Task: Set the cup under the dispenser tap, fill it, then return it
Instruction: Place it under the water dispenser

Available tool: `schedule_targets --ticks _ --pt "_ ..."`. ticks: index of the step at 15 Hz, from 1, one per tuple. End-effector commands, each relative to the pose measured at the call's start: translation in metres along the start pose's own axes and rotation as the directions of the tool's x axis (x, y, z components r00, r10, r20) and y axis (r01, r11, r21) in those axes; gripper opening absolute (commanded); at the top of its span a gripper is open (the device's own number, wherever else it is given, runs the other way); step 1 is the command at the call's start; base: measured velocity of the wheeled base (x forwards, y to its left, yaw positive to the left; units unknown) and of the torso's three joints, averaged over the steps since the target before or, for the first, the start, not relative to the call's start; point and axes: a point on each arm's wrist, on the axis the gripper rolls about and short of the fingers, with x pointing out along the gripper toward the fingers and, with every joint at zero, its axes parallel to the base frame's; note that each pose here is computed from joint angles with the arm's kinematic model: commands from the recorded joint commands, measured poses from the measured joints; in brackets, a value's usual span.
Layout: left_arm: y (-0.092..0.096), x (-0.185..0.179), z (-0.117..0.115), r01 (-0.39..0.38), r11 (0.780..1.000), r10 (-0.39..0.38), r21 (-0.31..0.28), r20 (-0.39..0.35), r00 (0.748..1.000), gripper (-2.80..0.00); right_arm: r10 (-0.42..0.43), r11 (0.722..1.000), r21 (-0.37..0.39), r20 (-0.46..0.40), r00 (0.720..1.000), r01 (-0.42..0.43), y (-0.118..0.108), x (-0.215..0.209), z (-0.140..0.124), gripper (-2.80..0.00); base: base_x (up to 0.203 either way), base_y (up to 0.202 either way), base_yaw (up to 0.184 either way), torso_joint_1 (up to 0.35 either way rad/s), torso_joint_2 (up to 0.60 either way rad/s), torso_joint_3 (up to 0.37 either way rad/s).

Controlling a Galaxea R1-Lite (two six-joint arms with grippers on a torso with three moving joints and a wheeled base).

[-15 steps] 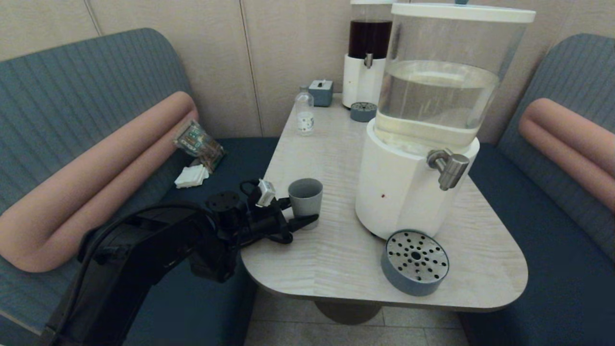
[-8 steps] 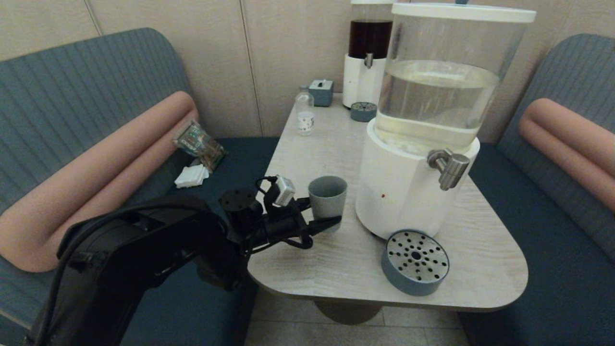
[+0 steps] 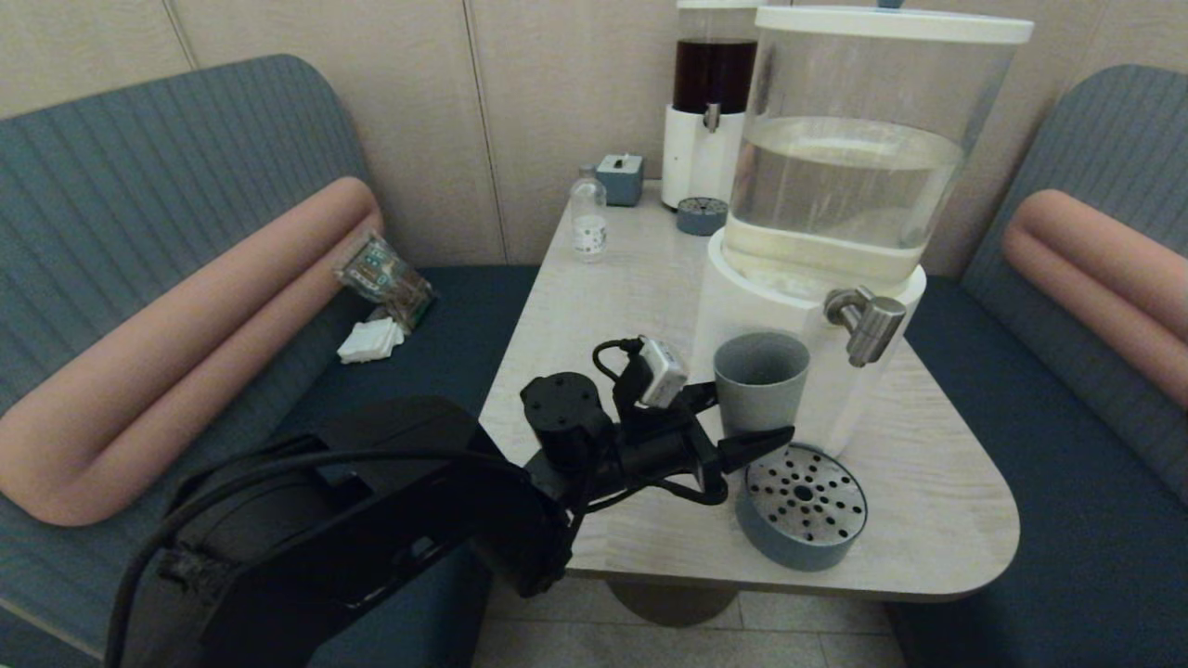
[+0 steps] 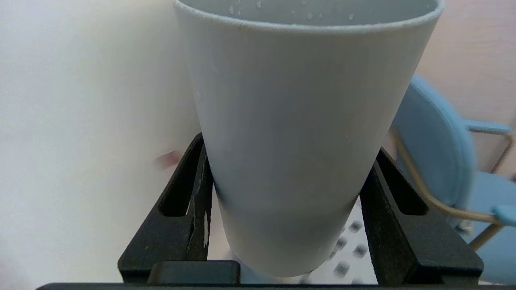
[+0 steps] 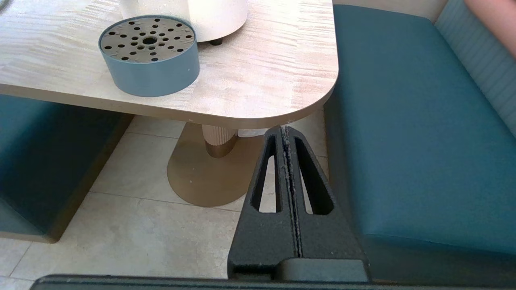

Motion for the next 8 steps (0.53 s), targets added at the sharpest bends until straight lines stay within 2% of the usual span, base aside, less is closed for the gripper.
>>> schedule_targets --ticks 1,4,8 --pt "-0.006 0.012 -0.016 0.029 1.000 -0.029 -0.006 0.009 1.000 -2.80 0.000 1.000 -0.002 0.000 1.000 0.000 0.000 0.000 0.000 -2.80 0.000 0.000 0.000 0.000 0.00 0.000" --pt "-0.015 0.022 -0.031 0.056 0.998 -0.056 -0.024 0.007 0.998 -2.80 0.000 1.000 0.000 0.000 1.000 0.000 0.000 0.000 0.000 -2.80 0.000 0.000 0.000 0.000 0.00 0.000" --pt "-0.016 0.023 -0.054 0.058 0.997 -0.058 -0.041 -0.013 0.998 -2.80 0.000 1.000 0.000 0.000 1.000 0.000 0.000 0.000 0.000 -2.80 0.000 0.000 0.000 0.000 0.00 0.000"
